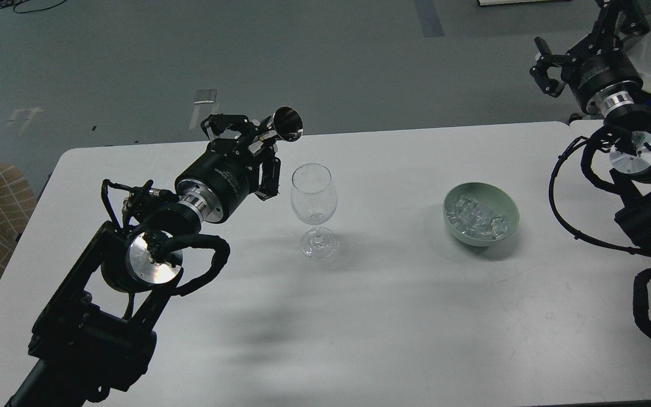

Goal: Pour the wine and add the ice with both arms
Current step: 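Carry the jigger with the left gripper above the wine glass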

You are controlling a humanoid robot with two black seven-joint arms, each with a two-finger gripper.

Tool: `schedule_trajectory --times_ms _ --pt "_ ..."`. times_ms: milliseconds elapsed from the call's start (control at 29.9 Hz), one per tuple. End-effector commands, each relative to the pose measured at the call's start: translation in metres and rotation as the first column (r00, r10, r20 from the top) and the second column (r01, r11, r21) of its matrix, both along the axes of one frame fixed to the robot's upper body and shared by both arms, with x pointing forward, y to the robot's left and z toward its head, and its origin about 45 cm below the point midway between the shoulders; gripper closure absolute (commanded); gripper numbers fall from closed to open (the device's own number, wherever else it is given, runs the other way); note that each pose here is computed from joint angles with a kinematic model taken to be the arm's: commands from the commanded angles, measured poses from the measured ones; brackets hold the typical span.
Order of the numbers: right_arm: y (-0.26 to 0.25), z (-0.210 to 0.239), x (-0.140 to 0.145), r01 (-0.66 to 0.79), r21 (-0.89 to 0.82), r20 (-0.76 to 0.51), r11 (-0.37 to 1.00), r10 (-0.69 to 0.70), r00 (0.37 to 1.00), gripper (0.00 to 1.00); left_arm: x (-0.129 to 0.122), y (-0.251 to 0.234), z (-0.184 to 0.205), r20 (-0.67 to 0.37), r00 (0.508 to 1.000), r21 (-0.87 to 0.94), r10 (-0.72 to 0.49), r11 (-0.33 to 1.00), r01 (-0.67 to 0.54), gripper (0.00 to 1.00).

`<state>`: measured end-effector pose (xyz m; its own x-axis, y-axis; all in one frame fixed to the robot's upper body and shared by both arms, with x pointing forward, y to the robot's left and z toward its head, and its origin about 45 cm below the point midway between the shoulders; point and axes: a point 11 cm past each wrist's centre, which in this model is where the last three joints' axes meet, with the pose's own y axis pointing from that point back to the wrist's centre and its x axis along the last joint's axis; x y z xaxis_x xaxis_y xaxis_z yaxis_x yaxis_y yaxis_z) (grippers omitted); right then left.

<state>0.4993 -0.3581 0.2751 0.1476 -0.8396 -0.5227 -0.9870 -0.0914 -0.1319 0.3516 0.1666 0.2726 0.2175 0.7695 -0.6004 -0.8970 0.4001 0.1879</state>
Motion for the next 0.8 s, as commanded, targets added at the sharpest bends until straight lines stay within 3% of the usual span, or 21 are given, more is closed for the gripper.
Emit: schedule_trajectory --times_ms 0,769 --pt "0.0 0.0 0.0 -0.001 0.0 0.001 1.0 0.001 1.0 0.0 0.001 0.0 -0.002 0.01 1.0 0.024 0.004 1.0 -0.004 1.0" --pt "0.002 0.002 0.0 -0.005 0.0 0.005 1.0 0.005 1.0 0.0 -0.001 -0.006 -0.006 0.073 0.997 0.158 -0.004 0.987 -0.007 1.0"
